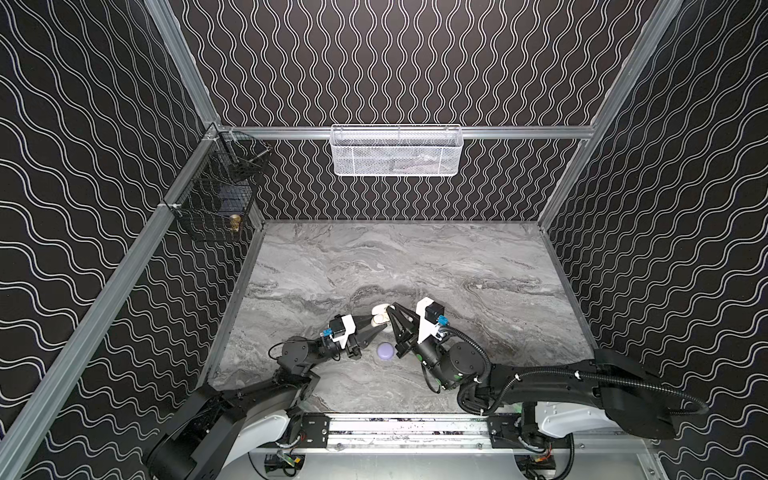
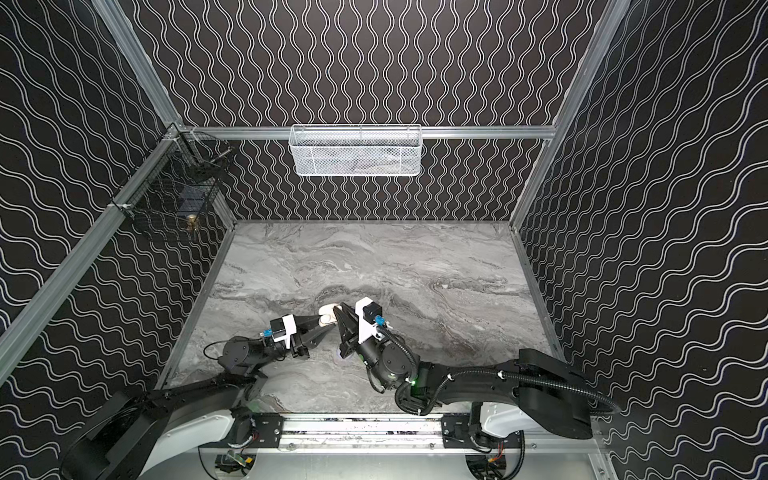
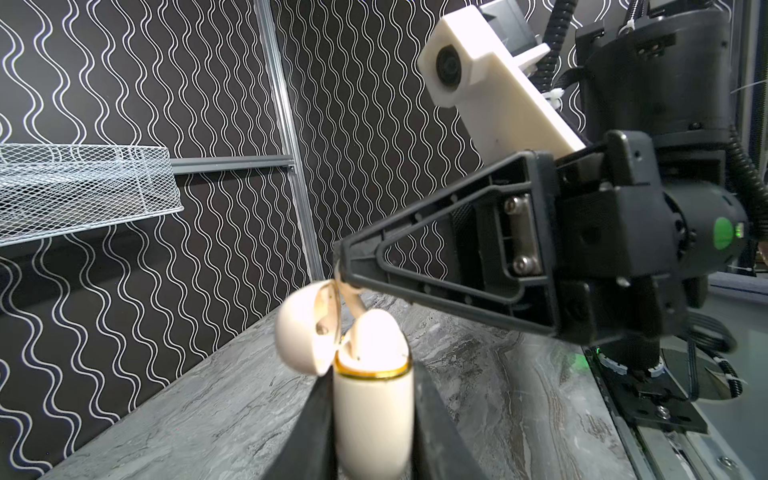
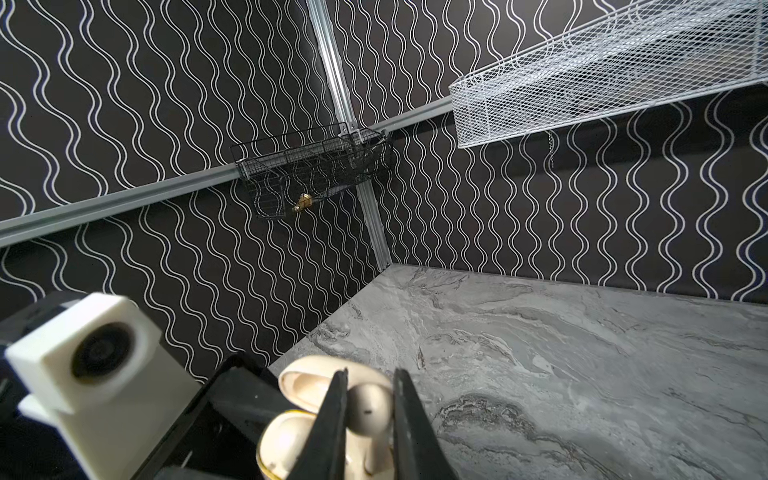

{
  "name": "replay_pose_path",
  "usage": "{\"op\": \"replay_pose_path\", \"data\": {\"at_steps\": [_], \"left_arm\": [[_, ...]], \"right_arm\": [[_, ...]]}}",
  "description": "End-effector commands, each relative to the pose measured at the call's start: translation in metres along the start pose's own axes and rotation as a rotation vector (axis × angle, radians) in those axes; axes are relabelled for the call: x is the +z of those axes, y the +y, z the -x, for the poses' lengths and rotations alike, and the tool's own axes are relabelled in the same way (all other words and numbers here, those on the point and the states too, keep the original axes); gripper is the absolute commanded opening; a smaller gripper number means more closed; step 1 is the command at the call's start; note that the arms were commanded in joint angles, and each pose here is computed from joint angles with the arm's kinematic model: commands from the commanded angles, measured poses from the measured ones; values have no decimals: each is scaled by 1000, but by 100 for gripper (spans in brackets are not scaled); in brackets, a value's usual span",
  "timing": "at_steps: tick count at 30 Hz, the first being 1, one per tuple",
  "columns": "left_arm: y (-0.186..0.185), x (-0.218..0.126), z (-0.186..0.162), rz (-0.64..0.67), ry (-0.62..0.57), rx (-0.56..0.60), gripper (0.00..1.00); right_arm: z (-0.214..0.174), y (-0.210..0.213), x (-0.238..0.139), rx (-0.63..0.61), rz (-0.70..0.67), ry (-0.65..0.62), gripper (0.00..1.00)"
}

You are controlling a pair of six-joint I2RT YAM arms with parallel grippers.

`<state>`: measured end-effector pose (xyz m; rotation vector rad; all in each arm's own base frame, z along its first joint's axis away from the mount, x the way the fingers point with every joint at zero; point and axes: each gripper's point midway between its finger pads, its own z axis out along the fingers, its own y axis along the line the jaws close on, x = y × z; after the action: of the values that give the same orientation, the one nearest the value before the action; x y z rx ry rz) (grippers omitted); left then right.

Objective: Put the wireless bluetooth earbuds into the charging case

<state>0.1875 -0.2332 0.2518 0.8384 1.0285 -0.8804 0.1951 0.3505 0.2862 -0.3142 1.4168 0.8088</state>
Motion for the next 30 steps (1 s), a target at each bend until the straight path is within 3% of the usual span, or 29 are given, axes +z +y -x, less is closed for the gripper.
{"op": "replay_pose_path", "data": {"at_steps": [1,24,30], "left_arm": [[-3,-1,12,-16,-47,24,0],[-4,-8,28,5,-109,14,0],[-7,-8,29,-10,-111,30,0]], "right_arm": [[5,0,0,-4,0,-31,0],[-9,5,-22,-4,101,-73,0],[-14,8,-10,4,66,-29,0]]}}
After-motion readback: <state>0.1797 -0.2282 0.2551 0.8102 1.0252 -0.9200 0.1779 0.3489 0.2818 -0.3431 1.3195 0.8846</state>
